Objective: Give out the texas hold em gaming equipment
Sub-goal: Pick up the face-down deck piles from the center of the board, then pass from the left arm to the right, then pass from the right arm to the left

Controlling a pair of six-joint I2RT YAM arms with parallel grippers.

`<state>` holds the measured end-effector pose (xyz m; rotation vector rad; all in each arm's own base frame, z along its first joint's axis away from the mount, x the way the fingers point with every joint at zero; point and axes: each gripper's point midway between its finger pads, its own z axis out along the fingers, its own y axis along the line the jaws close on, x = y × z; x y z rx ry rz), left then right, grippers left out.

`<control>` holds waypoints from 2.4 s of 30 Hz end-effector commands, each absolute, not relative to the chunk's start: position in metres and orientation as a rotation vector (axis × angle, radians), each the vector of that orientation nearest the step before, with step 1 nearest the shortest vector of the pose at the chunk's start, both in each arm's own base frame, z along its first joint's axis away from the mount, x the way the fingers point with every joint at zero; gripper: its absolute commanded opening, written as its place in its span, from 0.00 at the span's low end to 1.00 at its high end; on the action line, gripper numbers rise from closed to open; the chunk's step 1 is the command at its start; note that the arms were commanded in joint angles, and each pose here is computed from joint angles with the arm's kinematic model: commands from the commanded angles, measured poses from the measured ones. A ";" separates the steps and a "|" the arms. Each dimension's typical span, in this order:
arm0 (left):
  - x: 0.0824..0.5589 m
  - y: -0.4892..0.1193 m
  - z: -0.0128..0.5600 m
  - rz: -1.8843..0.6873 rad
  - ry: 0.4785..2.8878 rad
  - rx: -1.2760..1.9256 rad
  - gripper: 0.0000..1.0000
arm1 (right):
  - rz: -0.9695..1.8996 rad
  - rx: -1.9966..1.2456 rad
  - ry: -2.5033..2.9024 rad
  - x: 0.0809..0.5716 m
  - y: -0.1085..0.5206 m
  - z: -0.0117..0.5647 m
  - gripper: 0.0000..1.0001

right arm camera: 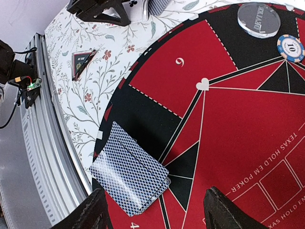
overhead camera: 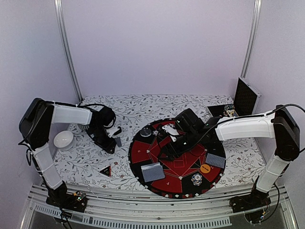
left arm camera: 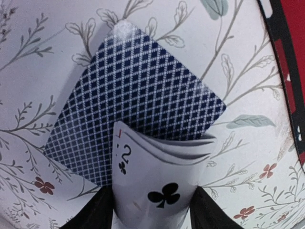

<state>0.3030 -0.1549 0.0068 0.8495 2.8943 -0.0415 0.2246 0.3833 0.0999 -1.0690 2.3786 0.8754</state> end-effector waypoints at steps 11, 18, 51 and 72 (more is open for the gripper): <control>0.294 -0.170 0.036 -0.147 2.837 0.841 0.45 | 0.938 -1.066 2.286 0.229 0.388 0.138 0.71; 0.286 -0.216 0.089 -0.207 2.563 1.042 0.44 | 1.197 -0.902 2.170 0.257 0.393 0.194 0.70; 0.261 -0.303 0.166 -0.345 2.030 1.250 0.49 | 1.874 -0.881 2.052 0.258 0.506 0.212 0.04; 0.170 -0.350 0.243 -1.133 1.779 1.400 0.80 | 1.318 -1.636 1.374 0.158 0.404 0.241 0.02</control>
